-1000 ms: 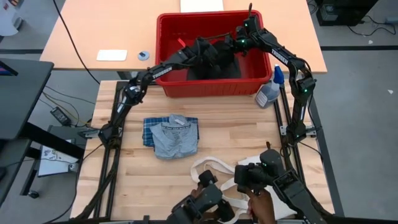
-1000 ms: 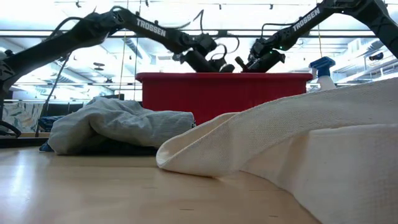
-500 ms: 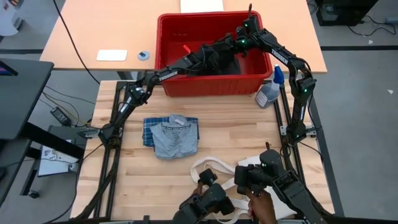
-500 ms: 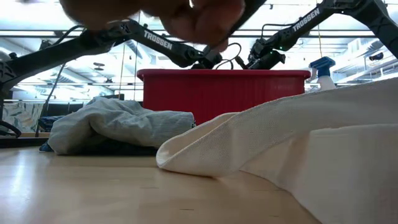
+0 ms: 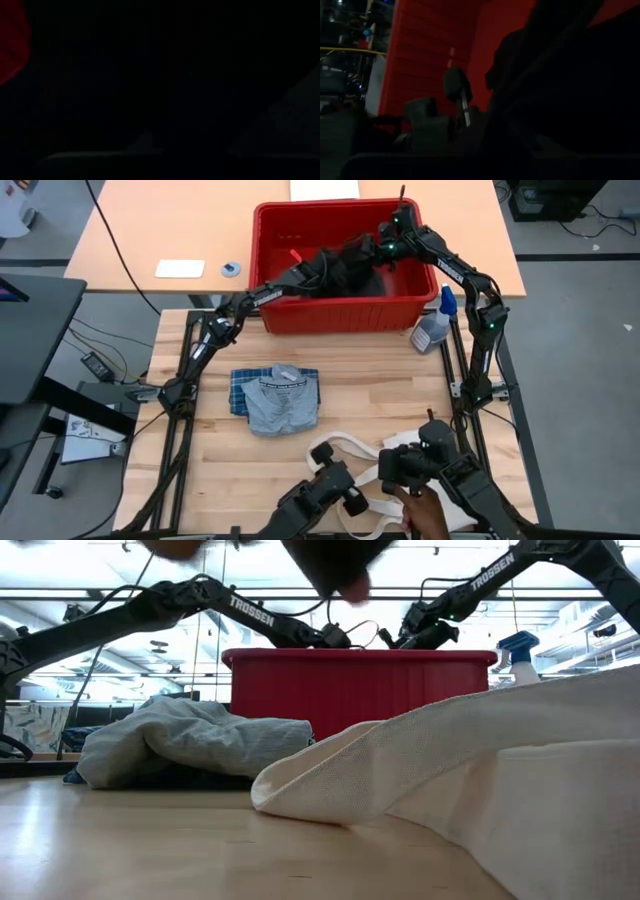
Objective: Fold laundry
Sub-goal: Remove the black shirt from the red organizer bin
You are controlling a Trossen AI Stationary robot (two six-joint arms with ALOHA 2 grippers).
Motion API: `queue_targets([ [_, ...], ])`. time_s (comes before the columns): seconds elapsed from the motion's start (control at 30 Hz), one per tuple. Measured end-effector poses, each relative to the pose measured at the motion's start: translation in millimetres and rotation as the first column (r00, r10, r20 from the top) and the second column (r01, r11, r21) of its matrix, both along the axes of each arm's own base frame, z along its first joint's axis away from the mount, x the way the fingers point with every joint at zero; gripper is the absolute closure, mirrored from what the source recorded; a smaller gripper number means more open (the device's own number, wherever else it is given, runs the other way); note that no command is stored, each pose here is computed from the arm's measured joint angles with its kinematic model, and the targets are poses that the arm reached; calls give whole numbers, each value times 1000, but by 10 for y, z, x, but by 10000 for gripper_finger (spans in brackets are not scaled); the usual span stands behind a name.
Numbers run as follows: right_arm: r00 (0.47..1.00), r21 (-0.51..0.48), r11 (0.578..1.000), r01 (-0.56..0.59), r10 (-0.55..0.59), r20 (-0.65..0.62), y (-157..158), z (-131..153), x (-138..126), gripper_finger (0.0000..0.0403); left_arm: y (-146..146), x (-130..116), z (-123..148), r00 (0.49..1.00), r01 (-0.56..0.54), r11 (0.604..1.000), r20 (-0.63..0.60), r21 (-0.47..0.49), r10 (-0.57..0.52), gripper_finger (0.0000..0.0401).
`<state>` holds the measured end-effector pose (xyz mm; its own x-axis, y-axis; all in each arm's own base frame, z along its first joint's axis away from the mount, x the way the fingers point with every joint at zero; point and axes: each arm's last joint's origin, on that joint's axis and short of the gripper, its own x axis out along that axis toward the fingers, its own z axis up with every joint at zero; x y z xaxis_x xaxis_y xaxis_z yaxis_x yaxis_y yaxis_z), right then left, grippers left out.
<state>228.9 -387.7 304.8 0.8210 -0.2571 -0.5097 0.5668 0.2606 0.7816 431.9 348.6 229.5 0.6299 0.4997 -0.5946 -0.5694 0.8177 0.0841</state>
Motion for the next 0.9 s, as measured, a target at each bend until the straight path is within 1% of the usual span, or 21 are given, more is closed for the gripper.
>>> queue_targets([
  [0.13,997,-17,999,-49,50,66,-47,45,-64,290,7,-178,235,998,61,998,-23,-17,-62,379],
  [0.27,985,3,994,-110,109,134,-59,122,-176,248,-20,-383,467,990,120,992,-72,-38,-123,380],
  [0.33,978,-31,989,-146,149,146,-17,210,-233,233,-41,-472,576,983,157,987,-95,-34,-159,380],
  [0.43,973,-125,975,-185,200,114,131,398,-267,220,-73,-603,790,977,190,982,-95,-9,-190,380],
  [0.5,977,-174,967,-185,199,71,220,491,-284,217,-84,-696,912,976,200,980,-90,-3,-200,380],
  [0.57,980,-208,961,-184,195,38,305,575,-293,216,-111,-777,1012,974,205,979,-100,1,-204,380],
  [0.63,978,-221,956,-191,204,36,404,677,-307,216,-164,-852,1137,973,209,978,-109,15,-206,381],
  [0.7,967,-260,938,-231,250,41,528,798,-313,216,-239,-933,1312,972,215,975,-113,56,-207,381],
  [0.8,939,-322,891,-321,343,11,773,939,-269,216,-370,-1058,1545,968,227,969,-131,99,-214,381],
  [0.9,888,-378,816,-438,458,-40,1023,1003,-178,216,-461,-1153,1659,967,212,971,-163,106,-194,381],
])
